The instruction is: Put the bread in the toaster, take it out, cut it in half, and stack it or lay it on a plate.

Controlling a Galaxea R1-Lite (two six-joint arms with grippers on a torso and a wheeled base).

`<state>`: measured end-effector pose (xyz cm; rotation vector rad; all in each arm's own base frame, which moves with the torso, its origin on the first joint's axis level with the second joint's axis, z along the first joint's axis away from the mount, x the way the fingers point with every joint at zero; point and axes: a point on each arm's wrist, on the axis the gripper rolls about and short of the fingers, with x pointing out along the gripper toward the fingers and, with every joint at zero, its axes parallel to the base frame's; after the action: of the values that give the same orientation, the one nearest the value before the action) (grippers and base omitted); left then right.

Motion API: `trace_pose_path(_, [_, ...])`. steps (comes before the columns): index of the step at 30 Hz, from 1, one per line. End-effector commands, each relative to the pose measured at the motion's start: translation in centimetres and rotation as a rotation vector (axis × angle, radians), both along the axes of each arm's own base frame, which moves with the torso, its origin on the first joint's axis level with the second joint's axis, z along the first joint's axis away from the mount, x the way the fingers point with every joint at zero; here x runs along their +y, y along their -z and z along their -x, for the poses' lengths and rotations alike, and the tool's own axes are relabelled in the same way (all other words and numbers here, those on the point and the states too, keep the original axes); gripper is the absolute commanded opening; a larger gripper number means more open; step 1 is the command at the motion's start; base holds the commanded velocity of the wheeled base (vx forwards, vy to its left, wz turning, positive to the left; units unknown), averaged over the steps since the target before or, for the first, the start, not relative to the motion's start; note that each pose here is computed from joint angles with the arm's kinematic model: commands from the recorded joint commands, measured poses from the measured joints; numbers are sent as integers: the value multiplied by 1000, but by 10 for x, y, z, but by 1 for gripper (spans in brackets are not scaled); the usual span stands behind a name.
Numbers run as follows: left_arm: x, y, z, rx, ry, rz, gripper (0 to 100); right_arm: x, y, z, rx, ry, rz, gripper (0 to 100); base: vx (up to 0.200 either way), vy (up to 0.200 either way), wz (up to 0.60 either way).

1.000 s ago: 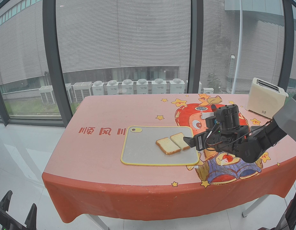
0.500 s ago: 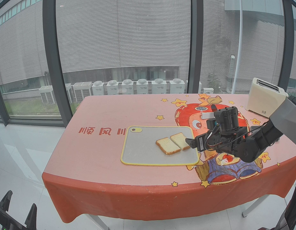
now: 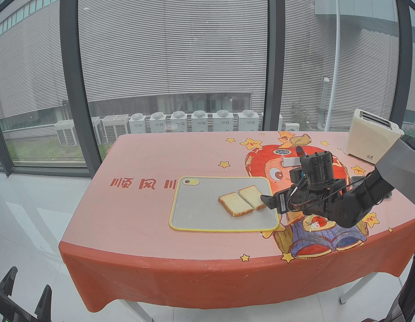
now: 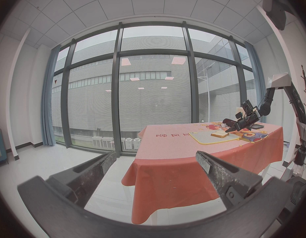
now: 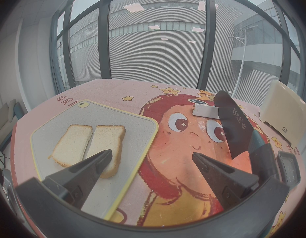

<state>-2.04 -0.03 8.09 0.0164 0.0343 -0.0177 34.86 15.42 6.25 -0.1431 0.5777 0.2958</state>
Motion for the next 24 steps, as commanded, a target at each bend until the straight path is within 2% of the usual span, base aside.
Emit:
trace_pose_path(1, [0,5,-1,19,-1,0,100,0,3,0,9,0,3,100,0,0,0])
trace_pose_path(9, [0,5,-1,19,-1,0,100,2,5,0,10,-3,7,100,0,0,0])
trace_pose_path(10, [0,5,-1,19,-1,0,100,1,4,0,10,-3,7,0,0,0,0])
trace_pose_path(24, [0,5,-1,19,-1,0,100,7,2,3,6,-13,1,0,0,0,0])
